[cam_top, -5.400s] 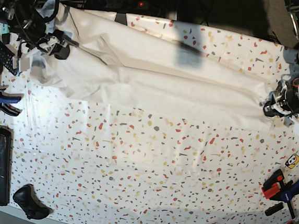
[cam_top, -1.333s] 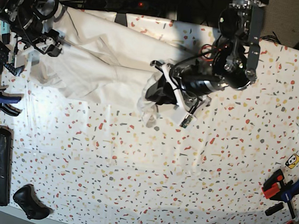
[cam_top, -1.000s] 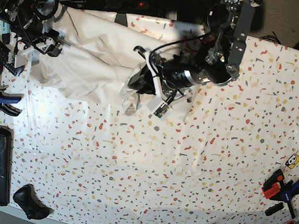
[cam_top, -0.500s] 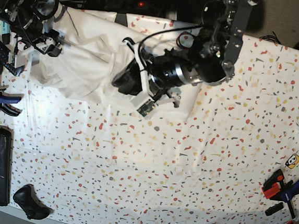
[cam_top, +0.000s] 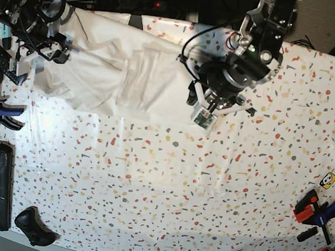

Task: Fold the T-shirt properly

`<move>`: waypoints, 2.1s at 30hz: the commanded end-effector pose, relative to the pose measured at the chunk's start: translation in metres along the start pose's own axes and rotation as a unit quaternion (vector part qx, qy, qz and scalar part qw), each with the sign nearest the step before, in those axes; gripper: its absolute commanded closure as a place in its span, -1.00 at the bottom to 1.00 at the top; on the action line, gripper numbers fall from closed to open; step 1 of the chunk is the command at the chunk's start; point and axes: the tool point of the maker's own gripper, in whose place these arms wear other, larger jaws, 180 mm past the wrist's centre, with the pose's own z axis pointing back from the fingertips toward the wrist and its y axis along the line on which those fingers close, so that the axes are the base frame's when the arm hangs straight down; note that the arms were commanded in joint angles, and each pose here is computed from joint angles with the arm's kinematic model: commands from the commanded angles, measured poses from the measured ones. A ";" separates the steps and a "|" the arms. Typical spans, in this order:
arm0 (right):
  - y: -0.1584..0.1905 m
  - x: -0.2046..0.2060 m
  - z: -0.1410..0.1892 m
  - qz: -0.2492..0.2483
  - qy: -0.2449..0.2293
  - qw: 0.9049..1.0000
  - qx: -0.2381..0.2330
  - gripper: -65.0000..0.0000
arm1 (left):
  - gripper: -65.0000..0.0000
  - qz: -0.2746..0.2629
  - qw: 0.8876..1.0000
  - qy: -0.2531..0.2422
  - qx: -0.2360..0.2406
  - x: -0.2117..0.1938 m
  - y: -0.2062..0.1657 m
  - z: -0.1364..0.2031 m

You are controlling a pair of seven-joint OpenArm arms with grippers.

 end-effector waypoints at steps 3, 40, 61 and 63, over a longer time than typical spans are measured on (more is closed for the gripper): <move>0.000 0.006 0.002 0.005 -0.005 1.000 -0.001 0.26 | 0.66 0.004 1.000 0.007 -0.004 -0.006 -0.001 -0.009; -0.032 0.007 0.041 -0.061 -0.055 0.994 0.078 -0.04 | 0.67 0.018 0.998 0.044 0.032 -0.030 0.024 -0.046; 0.056 0.021 -0.038 -0.060 -0.016 0.980 0.187 0.67 | 1.00 0.018 0.998 0.044 0.032 -0.029 0.024 -0.046; 0.061 0.042 -0.039 -0.056 -0.040 0.979 0.193 0.94 | 1.00 0.018 0.998 0.043 0.032 -0.029 0.024 -0.046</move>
